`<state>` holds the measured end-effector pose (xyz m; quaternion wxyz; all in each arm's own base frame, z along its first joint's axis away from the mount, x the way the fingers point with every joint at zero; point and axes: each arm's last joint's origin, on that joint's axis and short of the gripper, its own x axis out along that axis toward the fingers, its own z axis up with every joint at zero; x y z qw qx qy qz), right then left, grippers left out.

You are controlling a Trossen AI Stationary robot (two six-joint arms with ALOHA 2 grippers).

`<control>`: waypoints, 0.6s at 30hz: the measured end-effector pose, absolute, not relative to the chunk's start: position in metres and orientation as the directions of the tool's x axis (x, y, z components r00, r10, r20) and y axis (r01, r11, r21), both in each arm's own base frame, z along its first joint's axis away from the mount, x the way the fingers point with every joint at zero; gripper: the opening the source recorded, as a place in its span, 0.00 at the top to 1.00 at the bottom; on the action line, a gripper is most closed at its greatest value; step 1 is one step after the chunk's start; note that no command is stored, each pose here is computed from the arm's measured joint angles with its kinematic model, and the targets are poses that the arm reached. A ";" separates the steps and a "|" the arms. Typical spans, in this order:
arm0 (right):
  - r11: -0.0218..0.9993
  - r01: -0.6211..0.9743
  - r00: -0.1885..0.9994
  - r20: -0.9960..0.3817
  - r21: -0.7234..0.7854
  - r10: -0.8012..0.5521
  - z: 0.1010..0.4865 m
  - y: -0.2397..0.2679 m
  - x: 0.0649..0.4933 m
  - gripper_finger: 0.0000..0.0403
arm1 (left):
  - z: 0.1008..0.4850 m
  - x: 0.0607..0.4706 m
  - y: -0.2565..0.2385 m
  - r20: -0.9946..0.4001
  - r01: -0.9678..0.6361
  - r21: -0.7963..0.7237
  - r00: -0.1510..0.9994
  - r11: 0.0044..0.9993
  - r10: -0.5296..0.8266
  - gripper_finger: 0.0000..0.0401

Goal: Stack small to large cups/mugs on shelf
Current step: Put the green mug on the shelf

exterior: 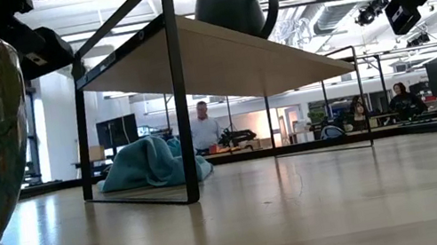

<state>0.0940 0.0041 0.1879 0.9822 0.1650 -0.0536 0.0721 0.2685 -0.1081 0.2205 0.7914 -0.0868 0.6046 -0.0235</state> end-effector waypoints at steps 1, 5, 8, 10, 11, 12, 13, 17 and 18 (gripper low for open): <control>0.935 -0.159 0.984 0.129 0.316 0.124 0.188 0.004 0.094 0.68 | 0.221 0.268 -0.108 -0.954 -0.082 -0.165 0.268 0.983 -0.137 0.89; 0.935 -0.159 0.984 0.126 0.317 0.124 0.188 0.004 0.094 0.68 | 0.220 0.267 -0.107 -0.961 -0.154 -0.153 0.255 0.976 -0.111 0.96; 0.935 -0.159 0.984 0.126 0.317 0.125 0.188 0.004 0.094 0.68 | 0.220 0.266 -0.106 -0.963 -0.203 -0.156 0.250 0.967 -0.103 0.94; 0.935 -0.159 0.984 0.126 0.317 0.125 0.188 0.004 0.094 0.68 | 0.220 0.266 -0.106 -0.963 -0.232 -0.161 0.249 0.959 -0.102 0.93; 0.935 -0.159 0.984 0.126 0.317 0.125 0.188 0.004 0.094 0.68 | 0.220 0.266 -0.106 -0.963 -0.247 -0.164 0.249 0.955 -0.101 0.93; 0.935 -0.159 0.984 0.126 0.317 0.125 0.188 0.004 0.094 0.68 | 0.220 0.265 -0.106 -0.964 -0.263 -0.167 0.248 0.950 -0.100 0.94; 0.935 -0.159 0.984 0.126 0.317 0.125 0.188 0.004 0.094 0.68 | 0.220 0.265 -0.106 -0.964 -0.280 -0.166 0.248 0.945 -0.096 0.96; 0.935 -0.157 0.985 0.118 0.318 0.125 0.187 0.004 0.094 0.68 | 0.221 0.263 -0.104 -0.968 -0.363 -0.140 0.247 0.921 -0.050 0.96; 0.935 -0.155 0.986 0.112 0.319 0.125 0.186 0.004 0.094 0.68 | 0.222 0.262 -0.103 -0.969 -0.384 -0.136 0.244 0.913 -0.042 0.96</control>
